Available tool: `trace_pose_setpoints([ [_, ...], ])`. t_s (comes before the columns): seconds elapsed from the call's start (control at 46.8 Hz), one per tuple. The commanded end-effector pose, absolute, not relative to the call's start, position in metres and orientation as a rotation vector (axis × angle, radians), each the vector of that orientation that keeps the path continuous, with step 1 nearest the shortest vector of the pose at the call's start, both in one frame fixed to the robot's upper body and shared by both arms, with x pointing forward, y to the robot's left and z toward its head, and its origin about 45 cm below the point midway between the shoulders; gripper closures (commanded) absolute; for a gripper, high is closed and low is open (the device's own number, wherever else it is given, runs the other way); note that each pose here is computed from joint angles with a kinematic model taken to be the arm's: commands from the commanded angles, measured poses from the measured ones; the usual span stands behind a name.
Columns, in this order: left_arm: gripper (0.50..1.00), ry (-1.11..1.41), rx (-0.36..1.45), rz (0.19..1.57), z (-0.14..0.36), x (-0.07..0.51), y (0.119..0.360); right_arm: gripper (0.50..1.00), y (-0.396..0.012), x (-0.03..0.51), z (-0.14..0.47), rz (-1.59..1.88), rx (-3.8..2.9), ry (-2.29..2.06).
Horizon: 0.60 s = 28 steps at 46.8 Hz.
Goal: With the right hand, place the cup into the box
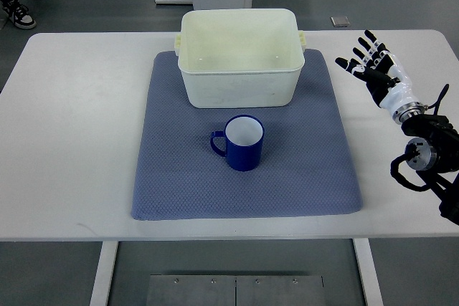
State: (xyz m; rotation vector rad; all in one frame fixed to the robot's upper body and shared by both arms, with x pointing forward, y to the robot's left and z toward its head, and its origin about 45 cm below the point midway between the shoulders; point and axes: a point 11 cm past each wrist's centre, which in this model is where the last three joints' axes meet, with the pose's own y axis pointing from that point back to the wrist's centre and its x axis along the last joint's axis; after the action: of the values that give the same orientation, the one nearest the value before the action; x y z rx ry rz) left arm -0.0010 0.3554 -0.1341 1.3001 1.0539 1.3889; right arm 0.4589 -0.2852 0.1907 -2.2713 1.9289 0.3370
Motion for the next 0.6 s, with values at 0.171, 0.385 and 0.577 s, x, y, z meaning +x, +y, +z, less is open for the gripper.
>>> trace_pose_setpoints([
  [0.171, 0.5, 1.055, 1.301, 1.389, -0.134, -0.002, 0.355, 0.5, -0.286, 0.459, 0.191, 0.339, -2.268, 1.93],
  [0.385, 0.5, 1.056, 1.3, 1.39, -0.134, -0.002, 0.355, 0.5, -0.285, 0.46, 0.193, 0.334, -2.269, 1.925],
  [0.577, 0.5, 1.053, 1.3, 1.389, -0.134, -0.001, 0.355, 0.5, -0.292, 0.463, 0.2, 0.308, -2.263, 1.934],
])
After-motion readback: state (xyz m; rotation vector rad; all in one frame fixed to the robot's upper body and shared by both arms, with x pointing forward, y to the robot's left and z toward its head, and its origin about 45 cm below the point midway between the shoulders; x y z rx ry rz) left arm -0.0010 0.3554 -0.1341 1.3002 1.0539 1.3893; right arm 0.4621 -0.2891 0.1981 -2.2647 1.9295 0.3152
